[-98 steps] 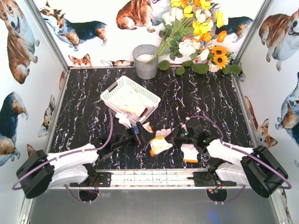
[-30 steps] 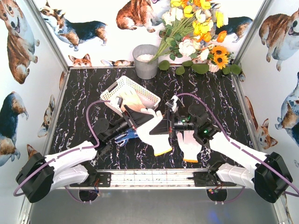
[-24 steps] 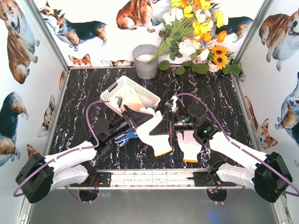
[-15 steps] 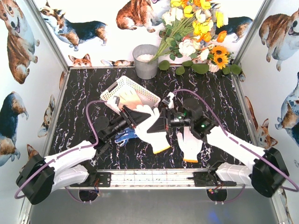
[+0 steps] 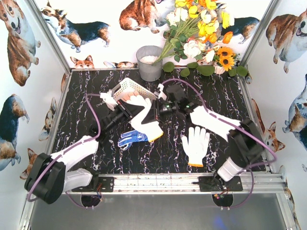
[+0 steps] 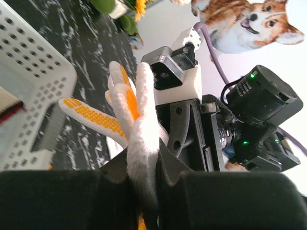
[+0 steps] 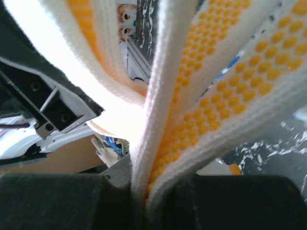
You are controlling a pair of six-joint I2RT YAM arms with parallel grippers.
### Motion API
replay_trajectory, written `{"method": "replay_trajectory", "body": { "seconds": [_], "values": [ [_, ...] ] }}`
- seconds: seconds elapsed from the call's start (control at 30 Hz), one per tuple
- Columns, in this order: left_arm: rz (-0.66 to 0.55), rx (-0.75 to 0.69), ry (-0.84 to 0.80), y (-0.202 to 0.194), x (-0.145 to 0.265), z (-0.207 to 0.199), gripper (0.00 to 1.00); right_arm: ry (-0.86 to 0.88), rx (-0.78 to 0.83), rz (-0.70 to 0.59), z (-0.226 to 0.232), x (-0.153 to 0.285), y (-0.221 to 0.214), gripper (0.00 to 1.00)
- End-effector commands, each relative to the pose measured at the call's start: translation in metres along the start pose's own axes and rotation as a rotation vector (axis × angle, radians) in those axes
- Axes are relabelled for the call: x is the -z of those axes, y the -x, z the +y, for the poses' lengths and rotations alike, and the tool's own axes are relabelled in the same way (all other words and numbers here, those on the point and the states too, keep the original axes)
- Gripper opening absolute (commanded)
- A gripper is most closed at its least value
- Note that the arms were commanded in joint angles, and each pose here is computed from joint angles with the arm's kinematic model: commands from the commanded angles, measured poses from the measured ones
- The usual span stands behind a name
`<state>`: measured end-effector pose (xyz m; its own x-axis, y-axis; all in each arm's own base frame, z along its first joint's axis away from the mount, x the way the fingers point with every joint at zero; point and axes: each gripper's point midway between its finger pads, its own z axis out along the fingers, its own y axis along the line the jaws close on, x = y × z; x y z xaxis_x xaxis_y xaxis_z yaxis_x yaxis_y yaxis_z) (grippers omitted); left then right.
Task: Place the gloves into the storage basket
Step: Place the glove in the bin.
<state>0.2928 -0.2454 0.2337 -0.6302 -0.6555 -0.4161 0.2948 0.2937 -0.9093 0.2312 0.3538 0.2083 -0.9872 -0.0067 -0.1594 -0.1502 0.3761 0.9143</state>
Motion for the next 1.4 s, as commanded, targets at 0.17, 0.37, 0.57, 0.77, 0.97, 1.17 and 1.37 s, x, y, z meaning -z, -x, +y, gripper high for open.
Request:
{"method": "replay_trajectory", "body": {
  "seconds": [0.17,0.37,0.57,0.77,0.97,1.17,1.37],
  "values": [
    [-0.025,-0.205,0.058,0.043,-0.018,0.032,0.0,-0.031,0.106,-0.009,-0.016,-0.035,0.067,0.0],
    [-0.009,-0.245,0.125,0.057,-0.028,0.065,0.0,-0.077,0.107,0.026,-0.047,-0.058,0.099,0.0],
    [-0.013,-0.281,0.173,0.072,-0.038,0.091,0.0,-0.122,0.13,0.036,-0.07,-0.067,0.126,0.0],
    [-0.012,-0.312,0.211,0.079,-0.048,0.118,0.0,-0.16,0.146,0.055,-0.089,-0.079,0.142,0.0],
    [-0.026,-0.338,0.238,0.085,-0.052,0.142,0.0,-0.167,0.171,0.039,-0.102,-0.087,0.158,0.0],
    [-0.04,-0.361,0.281,0.092,-0.054,0.16,0.0,-0.181,0.2,0.03,-0.111,-0.091,0.173,0.0],
    [-0.034,-0.396,0.301,0.1,-0.064,0.171,0.0,-0.188,0.219,0.026,-0.121,-0.095,0.181,0.0]
  ]
}}
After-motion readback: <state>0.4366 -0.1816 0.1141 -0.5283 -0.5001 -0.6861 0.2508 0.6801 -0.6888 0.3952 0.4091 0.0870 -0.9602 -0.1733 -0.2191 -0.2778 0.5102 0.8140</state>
